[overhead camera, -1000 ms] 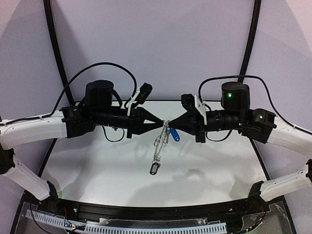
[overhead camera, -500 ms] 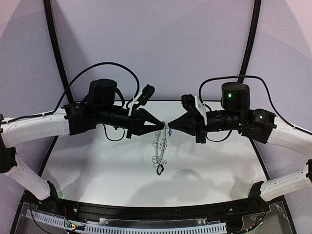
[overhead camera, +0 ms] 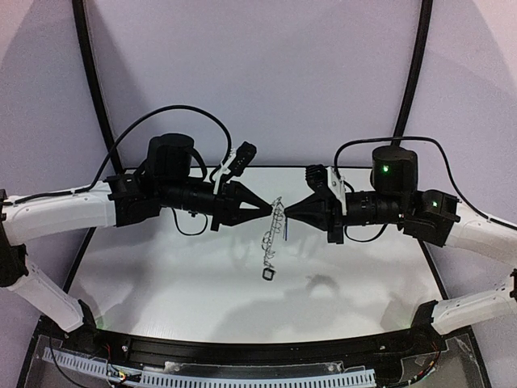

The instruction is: Put the keys on the keyring

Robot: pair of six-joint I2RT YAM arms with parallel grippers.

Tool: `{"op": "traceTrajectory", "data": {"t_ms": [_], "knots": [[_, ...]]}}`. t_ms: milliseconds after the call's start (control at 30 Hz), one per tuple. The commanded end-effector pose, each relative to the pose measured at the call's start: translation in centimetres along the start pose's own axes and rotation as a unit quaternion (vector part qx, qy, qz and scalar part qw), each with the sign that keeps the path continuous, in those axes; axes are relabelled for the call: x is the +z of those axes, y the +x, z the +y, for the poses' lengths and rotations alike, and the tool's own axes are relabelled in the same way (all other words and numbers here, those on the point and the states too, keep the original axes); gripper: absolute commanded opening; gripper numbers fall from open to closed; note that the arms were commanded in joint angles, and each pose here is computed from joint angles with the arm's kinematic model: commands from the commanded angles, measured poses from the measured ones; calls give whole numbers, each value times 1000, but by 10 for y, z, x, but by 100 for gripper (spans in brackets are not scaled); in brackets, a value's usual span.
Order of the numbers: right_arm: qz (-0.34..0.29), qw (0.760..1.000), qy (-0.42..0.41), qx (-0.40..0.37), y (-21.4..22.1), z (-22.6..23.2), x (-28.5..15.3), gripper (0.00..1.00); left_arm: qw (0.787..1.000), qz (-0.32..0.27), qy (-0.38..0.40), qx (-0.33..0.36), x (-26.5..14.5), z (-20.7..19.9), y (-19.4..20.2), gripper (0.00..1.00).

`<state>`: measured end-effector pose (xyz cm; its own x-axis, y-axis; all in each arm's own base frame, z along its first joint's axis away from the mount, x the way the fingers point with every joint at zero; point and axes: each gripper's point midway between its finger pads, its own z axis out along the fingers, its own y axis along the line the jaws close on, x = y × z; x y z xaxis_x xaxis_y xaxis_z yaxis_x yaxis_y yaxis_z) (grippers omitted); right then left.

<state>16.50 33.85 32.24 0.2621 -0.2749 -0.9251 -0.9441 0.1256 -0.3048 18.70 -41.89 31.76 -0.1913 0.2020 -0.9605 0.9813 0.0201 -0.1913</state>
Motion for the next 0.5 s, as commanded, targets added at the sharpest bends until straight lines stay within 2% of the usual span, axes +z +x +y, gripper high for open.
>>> {"op": "traceTrajectory", "data": {"t_ms": [0,200,467], "knots": [[-30,1000,3,-4,-13,2,-4,0,999,-30,11,17,-8,-12,-19,1],[-60,997,-36,-26,-24,15,-6,0,1000,-27,12,10,-5,-10,-19,1],[-53,998,-11,-37,-26,3,-2,0,999,-17,41,9,-2,-17,-17,1]]}}
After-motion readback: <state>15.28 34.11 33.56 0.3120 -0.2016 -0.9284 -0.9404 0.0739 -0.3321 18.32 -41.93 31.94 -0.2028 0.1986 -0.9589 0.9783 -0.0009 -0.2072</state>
